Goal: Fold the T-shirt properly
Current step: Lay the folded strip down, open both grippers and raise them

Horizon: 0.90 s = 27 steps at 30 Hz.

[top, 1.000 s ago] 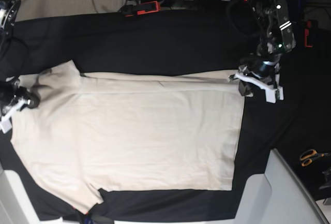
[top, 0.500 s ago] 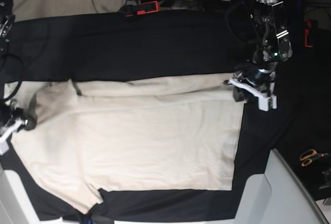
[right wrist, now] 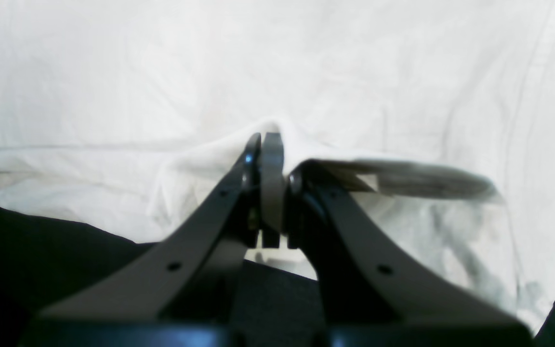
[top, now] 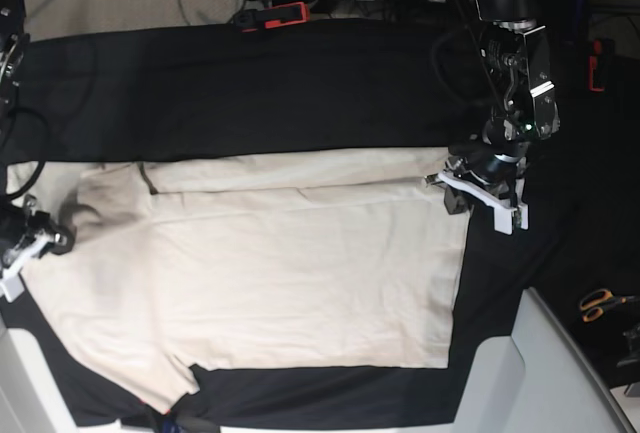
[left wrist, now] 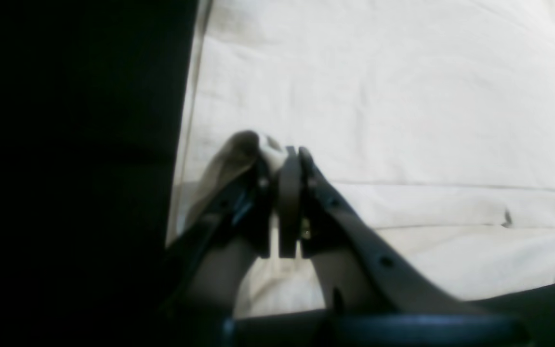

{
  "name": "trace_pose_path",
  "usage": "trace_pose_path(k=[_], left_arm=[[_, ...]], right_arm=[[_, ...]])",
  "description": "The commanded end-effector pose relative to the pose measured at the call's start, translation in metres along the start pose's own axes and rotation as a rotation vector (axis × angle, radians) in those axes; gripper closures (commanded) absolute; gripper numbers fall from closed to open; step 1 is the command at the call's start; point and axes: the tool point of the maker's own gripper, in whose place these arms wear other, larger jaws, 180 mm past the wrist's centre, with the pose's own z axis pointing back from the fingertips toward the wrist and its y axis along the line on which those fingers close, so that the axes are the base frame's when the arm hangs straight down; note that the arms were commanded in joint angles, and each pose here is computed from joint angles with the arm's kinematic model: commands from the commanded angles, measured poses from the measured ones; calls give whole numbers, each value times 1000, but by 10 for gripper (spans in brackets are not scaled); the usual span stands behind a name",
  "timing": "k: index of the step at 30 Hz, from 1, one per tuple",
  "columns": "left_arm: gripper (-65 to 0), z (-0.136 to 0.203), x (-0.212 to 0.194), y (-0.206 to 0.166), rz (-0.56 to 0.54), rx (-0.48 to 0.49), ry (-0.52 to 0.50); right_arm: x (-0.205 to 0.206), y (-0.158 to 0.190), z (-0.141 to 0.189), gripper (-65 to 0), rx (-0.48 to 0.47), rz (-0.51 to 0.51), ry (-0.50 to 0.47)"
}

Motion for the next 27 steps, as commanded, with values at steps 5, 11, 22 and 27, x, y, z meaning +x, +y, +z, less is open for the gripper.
trace_pose_path(k=[5,11,22,27], left_arm=[[0,-5,33,-3,-78,14,-67],[0,-9,49,-5,-105,20,-89],[0,-19,50,-4,-89,17,-76],[0,-20,63,-5,-95,16,-99]], right_arm=[[34,-2,12,-5,-4,24,-95],[37,-2,13,-5,-3,24,-110],[37,12,1,-5,16,68,-111],[43,16,-1,-5,22,80,-145]])
